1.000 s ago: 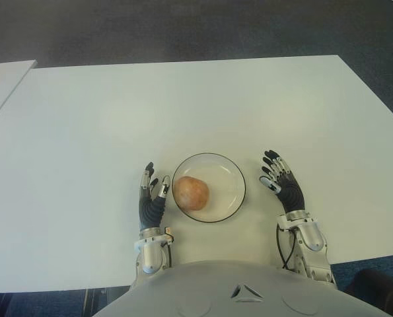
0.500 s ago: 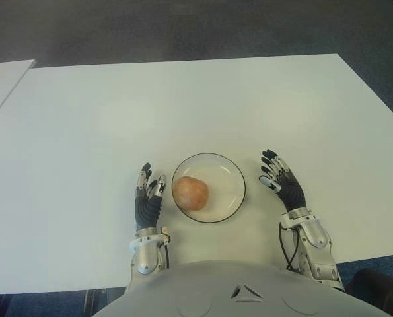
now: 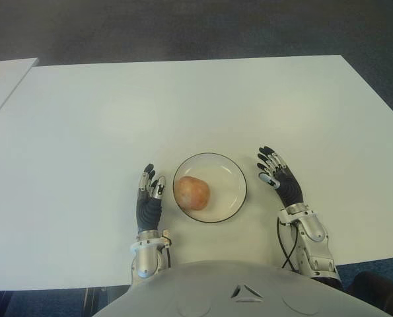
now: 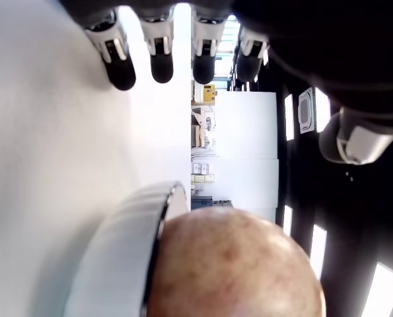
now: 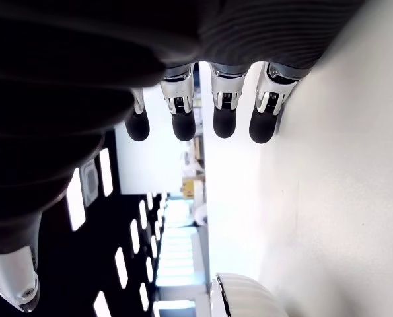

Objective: Put the apples into the plate.

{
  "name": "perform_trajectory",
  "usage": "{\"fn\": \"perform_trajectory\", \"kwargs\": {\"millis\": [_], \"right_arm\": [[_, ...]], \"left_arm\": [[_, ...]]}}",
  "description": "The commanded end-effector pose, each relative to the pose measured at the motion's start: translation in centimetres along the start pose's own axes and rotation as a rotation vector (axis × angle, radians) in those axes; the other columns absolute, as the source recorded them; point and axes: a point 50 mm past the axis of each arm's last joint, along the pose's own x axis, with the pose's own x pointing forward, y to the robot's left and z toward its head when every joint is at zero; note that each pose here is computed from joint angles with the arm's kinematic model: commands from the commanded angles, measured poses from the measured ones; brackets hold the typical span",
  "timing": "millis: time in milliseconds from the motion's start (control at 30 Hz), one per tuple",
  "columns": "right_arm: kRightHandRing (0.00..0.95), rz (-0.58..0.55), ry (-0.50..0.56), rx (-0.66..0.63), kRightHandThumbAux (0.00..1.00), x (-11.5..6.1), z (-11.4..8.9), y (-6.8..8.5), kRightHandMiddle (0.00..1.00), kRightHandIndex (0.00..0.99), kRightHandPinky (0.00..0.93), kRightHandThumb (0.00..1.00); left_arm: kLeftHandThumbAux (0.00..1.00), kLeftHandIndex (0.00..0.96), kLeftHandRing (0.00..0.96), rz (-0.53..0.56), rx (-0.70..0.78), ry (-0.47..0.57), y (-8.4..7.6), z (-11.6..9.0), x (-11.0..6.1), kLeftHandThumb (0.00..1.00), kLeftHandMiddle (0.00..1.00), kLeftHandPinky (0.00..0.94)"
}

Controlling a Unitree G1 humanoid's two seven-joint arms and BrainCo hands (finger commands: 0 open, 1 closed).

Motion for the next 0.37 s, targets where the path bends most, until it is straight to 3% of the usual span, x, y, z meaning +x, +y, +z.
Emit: {"fn": "perform_trajectory", "kwargs": {"millis": [33, 367], "right_arm": [[0.0, -0.009, 0.106, 0.071, 0.586, -0.81, -2.25, 0.37, 0.008, 0.0, 0.0, 0.127], [0.0, -0.011, 0.098, 0.098, 0.521, -0.49, -2.8, 0.88, 0.027, 0.017, 0.013, 0.129]], "left_arm": [[0.316, 0.0, 0.0, 0.001, -0.014, 0.031, -0.97, -0.78, -0.5, 0.002, 0.0, 0.0], [0.307, 0.006, 0.0, -0.004, -0.027, -0.006, -1.01, -0.84, -0.85, 0.001, 0.007, 0.0]]}}
